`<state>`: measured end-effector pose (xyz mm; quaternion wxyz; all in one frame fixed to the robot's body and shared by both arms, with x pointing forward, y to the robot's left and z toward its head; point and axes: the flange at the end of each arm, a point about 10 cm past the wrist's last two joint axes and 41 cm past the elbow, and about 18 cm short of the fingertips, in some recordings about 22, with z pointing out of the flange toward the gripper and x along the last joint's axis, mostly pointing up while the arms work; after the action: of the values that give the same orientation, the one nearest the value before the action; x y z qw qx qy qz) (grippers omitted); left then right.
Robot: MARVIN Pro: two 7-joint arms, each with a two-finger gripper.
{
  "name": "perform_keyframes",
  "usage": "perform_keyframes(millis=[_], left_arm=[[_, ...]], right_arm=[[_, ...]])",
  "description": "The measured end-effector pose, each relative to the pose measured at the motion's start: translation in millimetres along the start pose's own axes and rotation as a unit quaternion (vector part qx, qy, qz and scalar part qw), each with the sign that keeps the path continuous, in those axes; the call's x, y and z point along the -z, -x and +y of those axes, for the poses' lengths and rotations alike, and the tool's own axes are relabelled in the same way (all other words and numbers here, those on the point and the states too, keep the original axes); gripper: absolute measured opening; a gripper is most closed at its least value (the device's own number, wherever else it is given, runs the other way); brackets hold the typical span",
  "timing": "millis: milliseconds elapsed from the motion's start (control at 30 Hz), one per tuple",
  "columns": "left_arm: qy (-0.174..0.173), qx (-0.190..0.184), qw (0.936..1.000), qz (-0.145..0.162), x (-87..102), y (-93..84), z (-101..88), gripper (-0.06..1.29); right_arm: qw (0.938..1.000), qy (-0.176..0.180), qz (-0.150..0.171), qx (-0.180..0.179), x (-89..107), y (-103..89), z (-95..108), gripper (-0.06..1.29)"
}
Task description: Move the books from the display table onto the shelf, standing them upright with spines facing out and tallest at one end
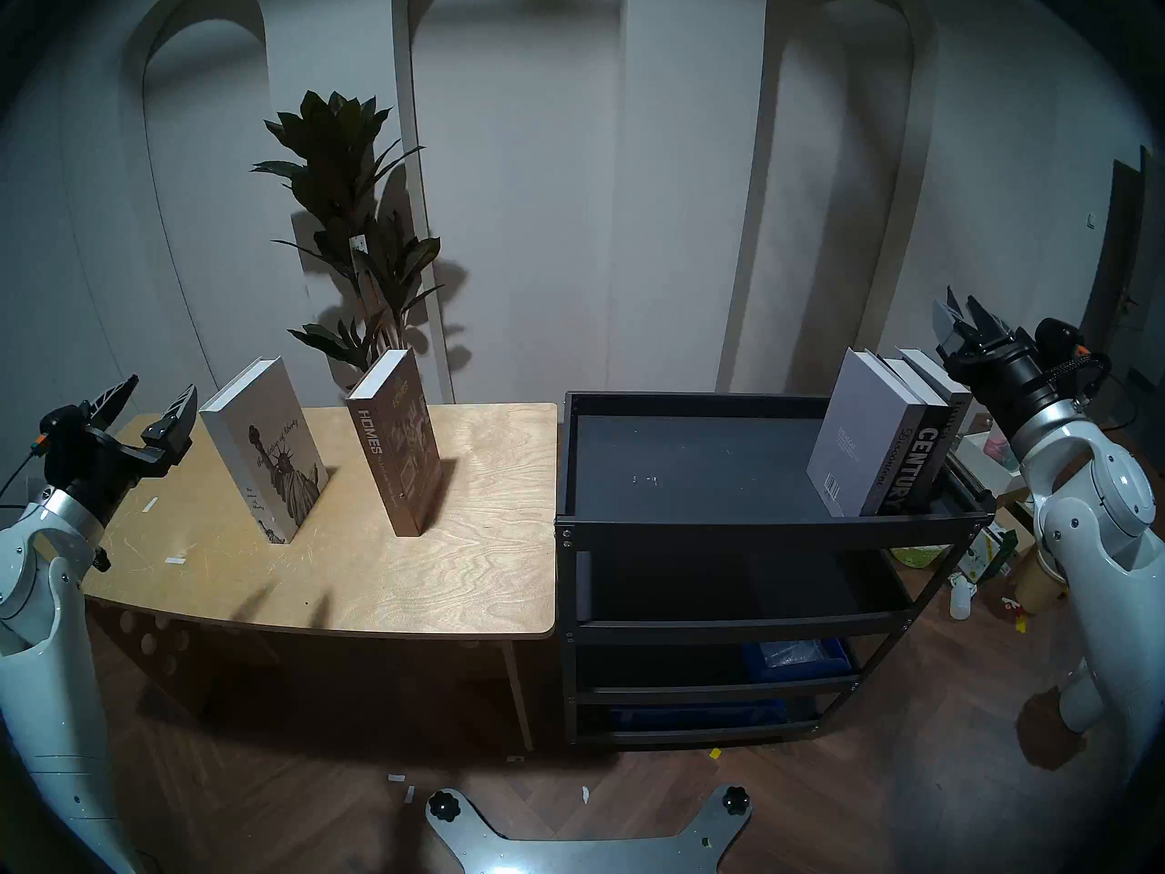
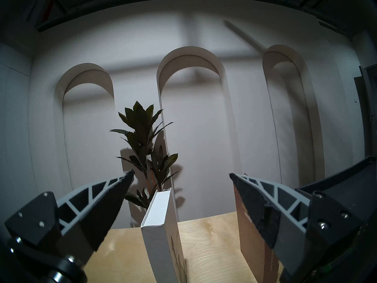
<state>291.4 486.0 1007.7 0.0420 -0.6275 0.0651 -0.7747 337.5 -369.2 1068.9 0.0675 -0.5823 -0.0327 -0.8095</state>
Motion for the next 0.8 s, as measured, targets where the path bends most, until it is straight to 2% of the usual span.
perform_keyframes(millis=[167,267,333,367,433,467,567,633,800], left_arm=[[0.0,0.0,1.0,0.0,-0.1,0.1,0.1,1.28],[0.002,0.001,1.0,0.0,-0.1,0.5,0.0,1.28],[0.004,0.002,1.0,-0.001,-0.1,1.0,-0.1,1.28],[0.008,0.004,1.0,-0.001,0.0,2.4,-0.7,1.28],[0.014,0.008,0.9999,-0.002,0.4,5.4,-2.0,1.28],[0.018,0.012,0.9998,-0.004,1.1,8.2,-3.3,1.28],[0.03,0.022,0.9993,-0.007,3.8,15.5,-7.3,1.28],[0.043,0.031,0.9985,-0.012,8.4,26.3,-14.5,1.28],[0.047,0.042,0.9976,-0.03,12.9,47.8,-30.5,1.28]], right_arm=[[0.9981,-0.042,-0.02,-0.04,13.4,13.3,-29,0.77],[0.9925,-0.076,-0.053,-0.081,26.9,32.7,-58,0.79],[0.9891,-0.088,-0.065,-0.098,33.1,39.5,-70,0.82],[0.9854,-0.1,-0.077,-0.114,39.2,45.1,-81,0.97],[0.9811,-0.111,-0.089,-0.131,46.2,50.6,-93,1.19],[0.9783,-0.117,-0.096,-0.141,50.6,53.3,-100,1.21],[0.9721,-0.127,-0.111,-0.163,60.9,58.5,-114,1.21],[0.9656,-0.133,-0.129,-0.183,71.9,64.4,-125,1.21],[0.9607,-0.127,-0.153,-0.194,87.3,75.0,-132,1.21]])
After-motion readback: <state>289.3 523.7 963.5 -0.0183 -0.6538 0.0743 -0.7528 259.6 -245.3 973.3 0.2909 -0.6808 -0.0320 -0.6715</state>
